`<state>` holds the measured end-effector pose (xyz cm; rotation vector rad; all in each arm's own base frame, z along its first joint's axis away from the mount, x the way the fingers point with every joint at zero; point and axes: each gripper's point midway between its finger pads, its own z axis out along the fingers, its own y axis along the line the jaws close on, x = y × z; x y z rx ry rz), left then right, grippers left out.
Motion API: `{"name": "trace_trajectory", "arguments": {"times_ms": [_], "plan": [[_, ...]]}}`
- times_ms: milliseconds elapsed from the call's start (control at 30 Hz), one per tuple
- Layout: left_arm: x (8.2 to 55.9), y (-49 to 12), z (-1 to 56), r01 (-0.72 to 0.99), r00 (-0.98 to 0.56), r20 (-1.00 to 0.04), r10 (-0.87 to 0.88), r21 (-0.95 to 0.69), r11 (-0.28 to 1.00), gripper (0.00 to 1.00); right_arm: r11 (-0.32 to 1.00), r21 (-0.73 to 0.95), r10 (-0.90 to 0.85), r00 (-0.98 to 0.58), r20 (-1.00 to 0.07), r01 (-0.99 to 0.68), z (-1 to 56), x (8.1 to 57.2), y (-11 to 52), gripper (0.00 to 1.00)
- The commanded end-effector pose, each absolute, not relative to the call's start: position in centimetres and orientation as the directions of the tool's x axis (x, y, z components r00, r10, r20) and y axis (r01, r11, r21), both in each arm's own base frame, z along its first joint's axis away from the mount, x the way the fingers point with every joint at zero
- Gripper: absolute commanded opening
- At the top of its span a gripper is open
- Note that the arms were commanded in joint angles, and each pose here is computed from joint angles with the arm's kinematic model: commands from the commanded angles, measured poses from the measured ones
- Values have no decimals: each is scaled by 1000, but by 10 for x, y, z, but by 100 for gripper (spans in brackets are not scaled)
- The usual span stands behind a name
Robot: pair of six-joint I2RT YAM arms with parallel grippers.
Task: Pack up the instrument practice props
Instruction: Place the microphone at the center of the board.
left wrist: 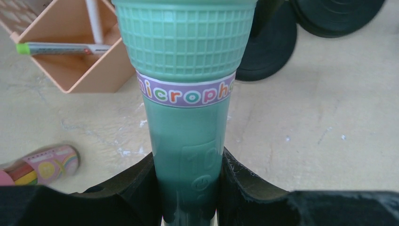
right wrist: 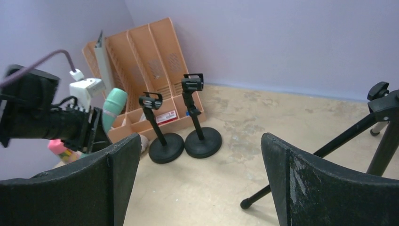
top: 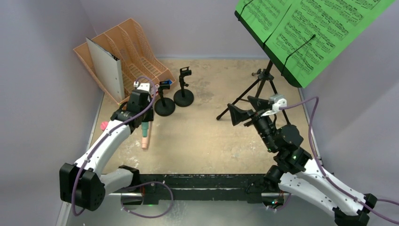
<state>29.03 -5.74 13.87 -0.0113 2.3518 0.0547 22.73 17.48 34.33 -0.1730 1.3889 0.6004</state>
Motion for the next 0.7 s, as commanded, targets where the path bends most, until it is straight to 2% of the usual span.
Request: {"name": "trace_trajectory", "arguments": {"times_ms": [0,300,500,667], "plan": [[292,-52,126,-79,-744,-664,-80,-31,996,0,796,280,399,117,-910,-537,373,212,166,99],[270,-48,90,-284,-836,-477,-271,-46,958,0,760,297,447,132,-885,-578,385,199,160,99],[268,-73,73,-210,-863,-439,-249,-138,968,1,743,303,468,141,-872,-597,390,192,158,99],[273,-83,62,-159,-879,-441,-184,-93,983,6,741,301,466,137,-874,-601,389,192,160,99]]}}
